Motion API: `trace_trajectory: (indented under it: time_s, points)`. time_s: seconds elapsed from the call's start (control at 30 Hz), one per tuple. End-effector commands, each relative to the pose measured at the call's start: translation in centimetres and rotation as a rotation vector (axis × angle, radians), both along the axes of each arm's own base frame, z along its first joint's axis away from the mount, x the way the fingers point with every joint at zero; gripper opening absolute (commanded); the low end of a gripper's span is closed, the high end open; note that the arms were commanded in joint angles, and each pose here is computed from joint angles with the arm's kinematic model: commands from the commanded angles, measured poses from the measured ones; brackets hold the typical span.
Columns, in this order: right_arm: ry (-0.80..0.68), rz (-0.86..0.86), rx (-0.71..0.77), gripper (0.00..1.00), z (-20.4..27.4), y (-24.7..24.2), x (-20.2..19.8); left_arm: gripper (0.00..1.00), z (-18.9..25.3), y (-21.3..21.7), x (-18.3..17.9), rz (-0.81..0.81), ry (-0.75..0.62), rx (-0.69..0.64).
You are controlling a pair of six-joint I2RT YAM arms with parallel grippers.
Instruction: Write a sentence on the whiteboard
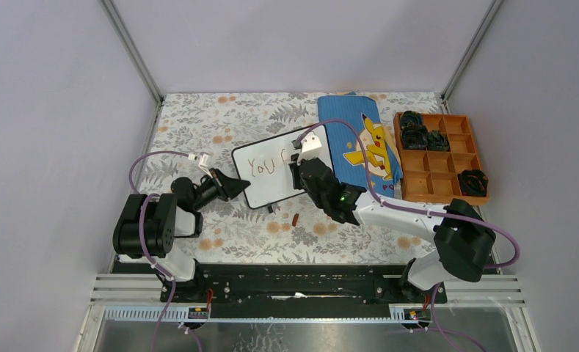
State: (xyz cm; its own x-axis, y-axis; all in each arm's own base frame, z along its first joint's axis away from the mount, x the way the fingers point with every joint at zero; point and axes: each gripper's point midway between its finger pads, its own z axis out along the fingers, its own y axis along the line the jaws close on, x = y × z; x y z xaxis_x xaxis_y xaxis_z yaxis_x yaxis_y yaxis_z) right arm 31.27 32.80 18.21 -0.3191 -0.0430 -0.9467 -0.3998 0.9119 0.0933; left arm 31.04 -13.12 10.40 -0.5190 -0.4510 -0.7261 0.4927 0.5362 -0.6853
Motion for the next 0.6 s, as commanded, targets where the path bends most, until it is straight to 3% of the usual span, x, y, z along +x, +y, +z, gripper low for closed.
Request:
trace_trajectory:
  time_s: [0.0, 0.57]
  points:
    - [0.003, -0.007, 0.002, 0.00, 0.3, -0.6, -0.5, 0.27, -0.8, 0.2, 0.5, 0.018, 0.010, 0.029]
    - [-0.050, -0.092, 0.032, 0.00, 2.4, -2.7, -0.2, 0.27, -0.9, 0.3, 0.5, 0.021, 0.017, 0.031]
